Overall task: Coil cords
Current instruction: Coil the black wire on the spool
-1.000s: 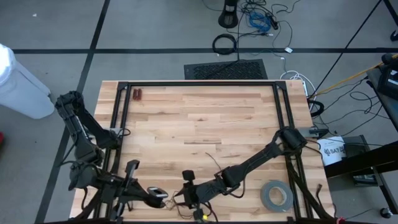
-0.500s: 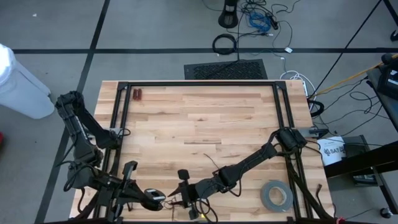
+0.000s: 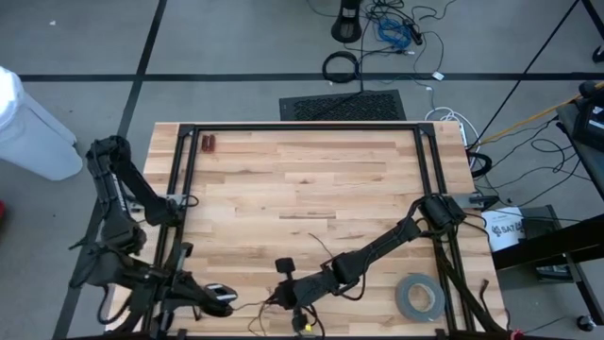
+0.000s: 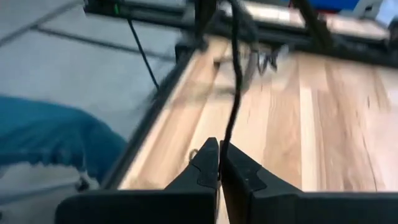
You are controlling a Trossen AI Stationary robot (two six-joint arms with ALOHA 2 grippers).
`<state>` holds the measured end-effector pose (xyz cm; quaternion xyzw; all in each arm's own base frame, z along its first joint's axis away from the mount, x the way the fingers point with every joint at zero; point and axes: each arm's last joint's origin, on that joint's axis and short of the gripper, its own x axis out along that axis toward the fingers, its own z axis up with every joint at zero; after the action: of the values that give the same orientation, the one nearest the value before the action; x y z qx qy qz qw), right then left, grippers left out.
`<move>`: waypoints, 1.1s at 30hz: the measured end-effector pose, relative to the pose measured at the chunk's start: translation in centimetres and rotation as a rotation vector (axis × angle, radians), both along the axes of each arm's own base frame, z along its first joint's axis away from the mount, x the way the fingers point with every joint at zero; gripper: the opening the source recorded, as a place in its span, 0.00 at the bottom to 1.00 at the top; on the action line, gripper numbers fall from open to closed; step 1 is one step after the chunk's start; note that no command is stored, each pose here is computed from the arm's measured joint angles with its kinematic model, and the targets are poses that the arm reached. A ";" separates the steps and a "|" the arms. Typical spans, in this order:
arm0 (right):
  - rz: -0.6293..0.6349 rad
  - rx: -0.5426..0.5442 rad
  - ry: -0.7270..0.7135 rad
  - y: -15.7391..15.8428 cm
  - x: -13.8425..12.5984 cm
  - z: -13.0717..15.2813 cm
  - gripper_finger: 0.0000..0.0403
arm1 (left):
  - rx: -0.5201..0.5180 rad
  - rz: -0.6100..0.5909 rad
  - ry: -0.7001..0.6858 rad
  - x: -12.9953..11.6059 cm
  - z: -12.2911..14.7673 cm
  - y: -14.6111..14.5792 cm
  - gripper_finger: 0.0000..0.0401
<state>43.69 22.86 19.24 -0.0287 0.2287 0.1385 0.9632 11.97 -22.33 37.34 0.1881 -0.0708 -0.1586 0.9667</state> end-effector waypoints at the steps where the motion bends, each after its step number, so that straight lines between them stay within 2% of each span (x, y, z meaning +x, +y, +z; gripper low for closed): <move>1: -0.002 -0.007 0.020 0.0 -0.1 -0.2 0.00 | -0.002 0.002 -0.001 -0.3 0.1 0.0 0.01; 8: -0.016 -0.077 0.198 -0.6 -1.0 -1.5 0.00 | 0.032 -0.012 -0.051 -2.1 0.7 -0.5 0.01; 14: -0.063 -0.169 0.367 -1.9 -2.7 -1.1 0.00 | 0.062 -0.025 -0.128 -2.9 1.6 -0.6 0.01; 24: -0.172 -0.269 0.596 -4.0 -6.4 2.0 0.00 | 0.089 -0.016 -0.225 -3.8 2.7 -0.4 0.01; 33: -0.226 -0.287 0.747 -3.7 -12.2 6.5 0.00 | 0.087 -0.008 -0.220 -4.1 2.8 -0.3 0.01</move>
<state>31.52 19.20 25.70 -0.0849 0.5810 -0.0006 0.8094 7.86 -22.61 40.12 0.2459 -0.1701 -0.1437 0.9434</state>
